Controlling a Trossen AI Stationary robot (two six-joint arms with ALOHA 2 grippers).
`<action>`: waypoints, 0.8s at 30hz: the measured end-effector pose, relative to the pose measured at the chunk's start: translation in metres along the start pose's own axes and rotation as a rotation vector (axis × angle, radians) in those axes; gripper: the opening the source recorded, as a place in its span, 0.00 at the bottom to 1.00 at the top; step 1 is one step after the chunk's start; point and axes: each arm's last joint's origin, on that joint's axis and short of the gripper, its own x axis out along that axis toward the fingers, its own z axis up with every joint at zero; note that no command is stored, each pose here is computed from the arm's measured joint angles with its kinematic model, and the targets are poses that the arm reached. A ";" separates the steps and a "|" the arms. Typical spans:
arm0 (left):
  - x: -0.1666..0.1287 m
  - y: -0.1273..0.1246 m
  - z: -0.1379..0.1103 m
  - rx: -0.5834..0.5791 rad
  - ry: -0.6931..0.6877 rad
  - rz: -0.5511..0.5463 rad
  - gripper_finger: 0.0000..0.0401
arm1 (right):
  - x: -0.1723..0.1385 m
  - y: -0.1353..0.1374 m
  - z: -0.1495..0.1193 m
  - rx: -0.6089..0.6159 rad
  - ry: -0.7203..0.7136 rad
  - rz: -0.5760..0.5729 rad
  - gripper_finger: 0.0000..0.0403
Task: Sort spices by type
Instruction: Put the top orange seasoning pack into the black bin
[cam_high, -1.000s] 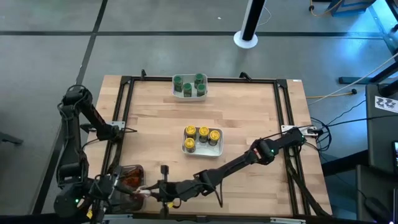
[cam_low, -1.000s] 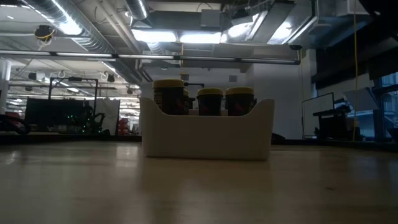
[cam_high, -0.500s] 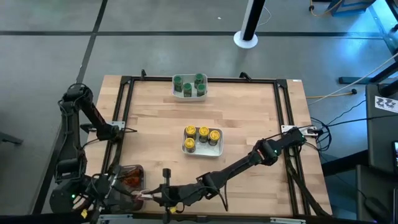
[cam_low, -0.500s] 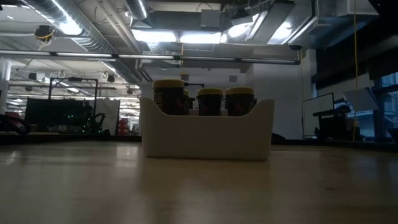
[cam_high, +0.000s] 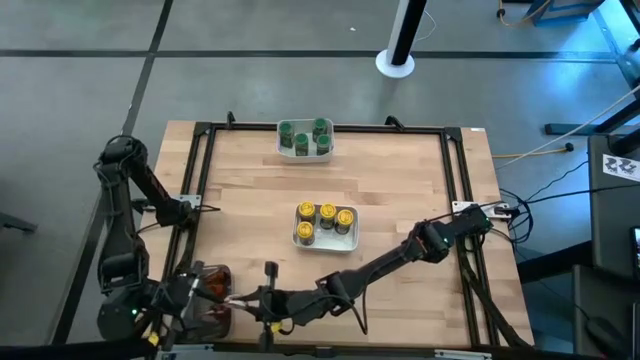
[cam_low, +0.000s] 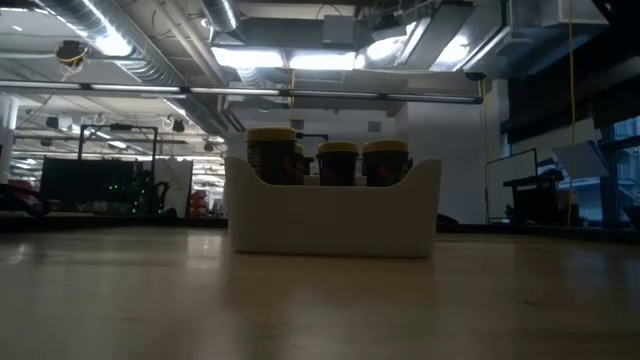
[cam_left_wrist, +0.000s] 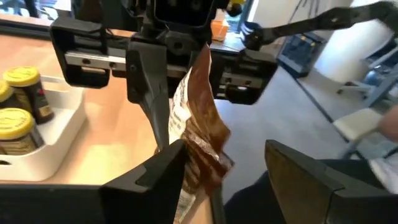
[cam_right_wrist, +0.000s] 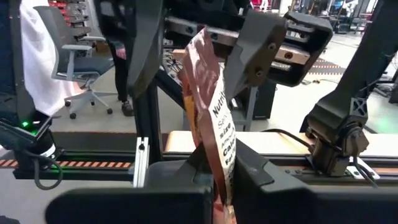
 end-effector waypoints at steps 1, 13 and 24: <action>0.002 0.001 0.000 0.010 0.002 0.009 0.53 | 0.000 0.000 0.000 0.001 -0.001 0.000 0.06; 0.013 0.007 -0.005 0.039 0.021 0.075 0.48 | -0.001 0.000 0.003 -0.009 -0.009 -0.003 0.07; 0.000 0.017 -0.004 0.018 0.051 0.090 0.43 | -0.005 0.004 0.014 0.018 -0.077 0.026 0.07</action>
